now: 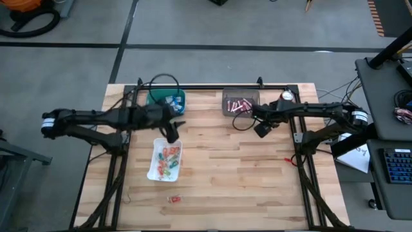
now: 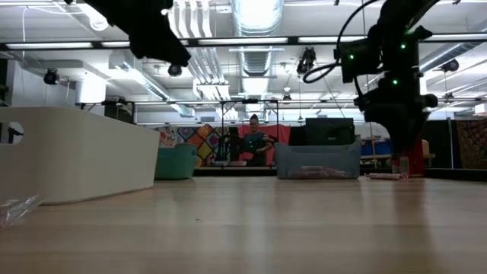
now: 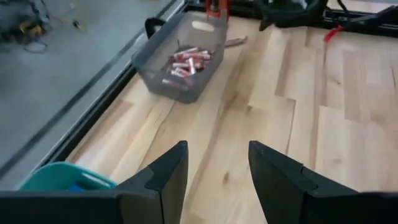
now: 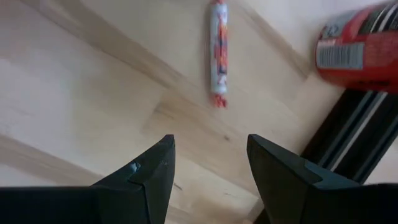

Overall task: Sort candy
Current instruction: Put the transparent candy rolls into the black bin

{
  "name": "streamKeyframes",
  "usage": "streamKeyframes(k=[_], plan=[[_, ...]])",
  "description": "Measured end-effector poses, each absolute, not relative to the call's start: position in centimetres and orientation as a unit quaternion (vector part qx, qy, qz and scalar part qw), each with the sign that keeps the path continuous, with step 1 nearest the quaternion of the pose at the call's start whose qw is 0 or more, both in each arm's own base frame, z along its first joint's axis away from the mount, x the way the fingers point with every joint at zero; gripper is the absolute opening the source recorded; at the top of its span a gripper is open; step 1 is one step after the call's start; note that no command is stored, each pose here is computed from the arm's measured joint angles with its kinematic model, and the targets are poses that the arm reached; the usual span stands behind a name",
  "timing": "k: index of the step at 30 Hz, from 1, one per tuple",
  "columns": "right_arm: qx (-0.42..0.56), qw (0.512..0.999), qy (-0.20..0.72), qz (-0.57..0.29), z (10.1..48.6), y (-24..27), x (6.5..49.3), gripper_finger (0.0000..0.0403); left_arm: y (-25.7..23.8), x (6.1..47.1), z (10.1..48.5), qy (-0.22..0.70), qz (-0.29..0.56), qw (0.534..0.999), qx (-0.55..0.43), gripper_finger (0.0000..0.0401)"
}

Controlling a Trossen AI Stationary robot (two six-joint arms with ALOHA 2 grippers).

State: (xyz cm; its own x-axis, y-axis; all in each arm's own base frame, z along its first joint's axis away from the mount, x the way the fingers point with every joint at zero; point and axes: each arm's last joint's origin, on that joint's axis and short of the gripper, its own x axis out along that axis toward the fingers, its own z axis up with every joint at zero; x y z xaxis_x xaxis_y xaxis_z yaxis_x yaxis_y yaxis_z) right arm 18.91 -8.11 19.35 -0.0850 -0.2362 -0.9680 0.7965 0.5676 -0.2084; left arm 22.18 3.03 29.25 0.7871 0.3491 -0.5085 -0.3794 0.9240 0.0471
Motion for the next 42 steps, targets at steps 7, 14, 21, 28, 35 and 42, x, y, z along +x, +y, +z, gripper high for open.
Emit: streamKeyframes(k=[7,14,21,28,35,42], plan=[[0.216,0.657,0.600,-0.402,18.1,-8.5,19.0,0.0194,-0.5,22.6,29.8,0.225,0.189,0.956,0.005,0.0152],[0.213,0.683,0.569,-0.405,18.2,-10.2,19.2,0.0194,-2.2,22.7,30.3,0.200,0.162,0.966,0.011,0.0152],[0.213,0.681,0.569,-0.409,17.5,-10.8,18.6,0.0194,-2.5,22.7,30.3,0.198,0.157,0.968,0.011,0.0152],[0.211,0.688,0.562,-0.407,15.8,-10.6,18.2,0.0194,-2.5,22.7,30.4,0.193,0.156,0.969,0.014,0.0152],[0.196,0.696,0.546,-0.423,14.4,-10.5,17.7,0.0194,-2.5,22.7,30.3,0.194,0.156,0.968,0.014,0.0152],[0.191,0.701,0.544,-0.420,13.2,-10.2,17.1,0.0193,-2.5,22.8,30.3,0.193,0.156,0.969,0.013,0.0152]])
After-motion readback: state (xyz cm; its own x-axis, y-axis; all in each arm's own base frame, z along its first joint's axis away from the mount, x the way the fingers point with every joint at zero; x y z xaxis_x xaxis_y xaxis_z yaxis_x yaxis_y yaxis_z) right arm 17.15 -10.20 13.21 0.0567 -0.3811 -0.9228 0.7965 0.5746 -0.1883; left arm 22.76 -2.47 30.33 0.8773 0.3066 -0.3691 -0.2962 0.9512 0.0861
